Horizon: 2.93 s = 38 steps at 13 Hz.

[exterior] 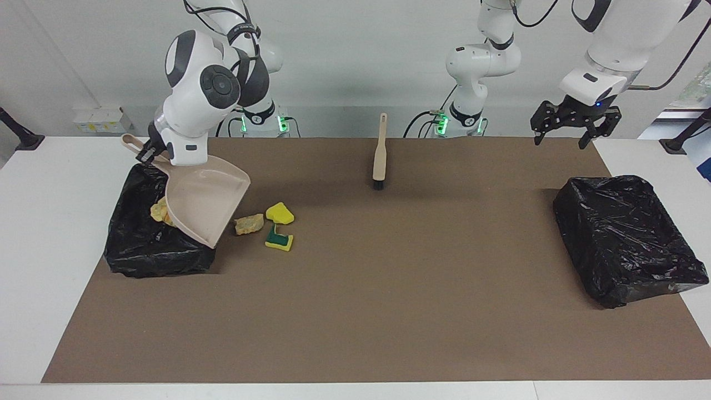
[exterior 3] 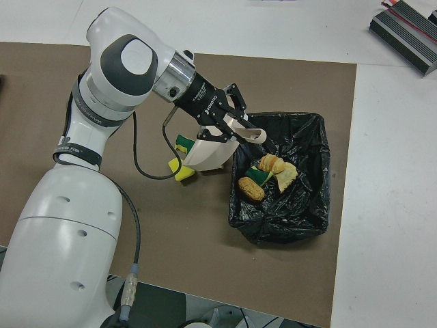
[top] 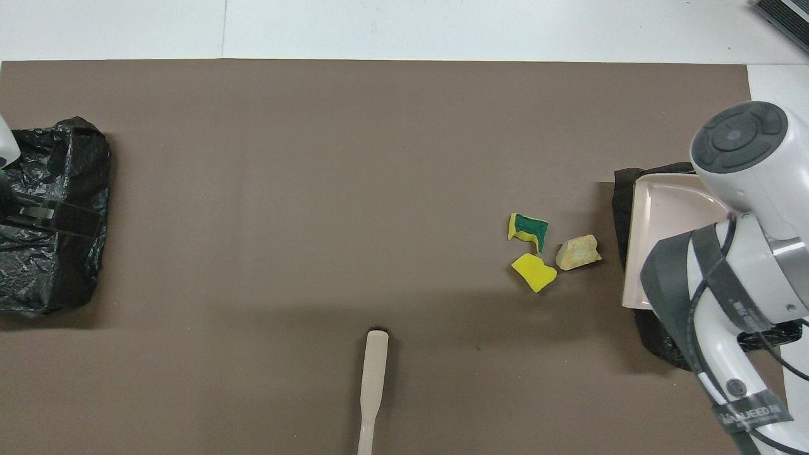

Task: Sweep and dump trash in bin
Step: 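Bring the empty dustpan back to the table center with the right gripper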

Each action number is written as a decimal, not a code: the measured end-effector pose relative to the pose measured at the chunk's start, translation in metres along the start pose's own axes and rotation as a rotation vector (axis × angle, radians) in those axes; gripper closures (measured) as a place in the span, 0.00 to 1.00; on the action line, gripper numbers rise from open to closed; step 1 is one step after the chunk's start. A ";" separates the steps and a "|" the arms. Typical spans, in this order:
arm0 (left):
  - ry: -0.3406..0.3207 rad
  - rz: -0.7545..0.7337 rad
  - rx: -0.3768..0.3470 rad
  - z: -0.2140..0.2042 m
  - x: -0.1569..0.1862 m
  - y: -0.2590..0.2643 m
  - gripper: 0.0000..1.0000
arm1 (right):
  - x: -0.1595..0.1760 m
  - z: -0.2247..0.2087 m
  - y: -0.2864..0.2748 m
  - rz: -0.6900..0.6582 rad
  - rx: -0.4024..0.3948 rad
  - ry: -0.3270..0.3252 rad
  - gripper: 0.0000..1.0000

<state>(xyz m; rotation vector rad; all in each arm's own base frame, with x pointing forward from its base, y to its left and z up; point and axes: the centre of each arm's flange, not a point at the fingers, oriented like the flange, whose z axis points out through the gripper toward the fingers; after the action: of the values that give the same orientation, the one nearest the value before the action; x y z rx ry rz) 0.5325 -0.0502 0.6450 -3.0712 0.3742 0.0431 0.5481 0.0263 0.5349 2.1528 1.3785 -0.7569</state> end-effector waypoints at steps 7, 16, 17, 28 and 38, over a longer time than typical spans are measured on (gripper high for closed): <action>0.007 -0.004 0.000 -0.005 0.002 -0.003 0.00 | 0.054 -0.040 -0.016 0.445 0.255 0.278 0.68; 0.004 0.003 0.000 -0.003 0.003 0.001 0.00 | 0.167 -0.108 -0.046 1.079 0.750 0.514 0.68; 0.007 0.005 0.001 -0.003 0.004 0.001 0.00 | 0.185 -0.113 -0.053 1.097 0.787 0.513 0.68; -0.021 0.052 -0.013 0.026 0.025 -0.003 0.00 | 0.391 -0.118 -0.130 1.023 0.764 0.366 0.68; 0.026 0.167 -0.023 0.052 0.061 0.054 0.00 | 0.398 -0.145 -0.146 1.001 0.716 0.436 0.11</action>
<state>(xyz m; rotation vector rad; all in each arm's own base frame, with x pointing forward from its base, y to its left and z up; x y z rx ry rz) 0.5776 -0.1144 0.5891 -3.0574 0.6344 0.0137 0.5787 0.4382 0.3621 3.2143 -0.0344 -0.3819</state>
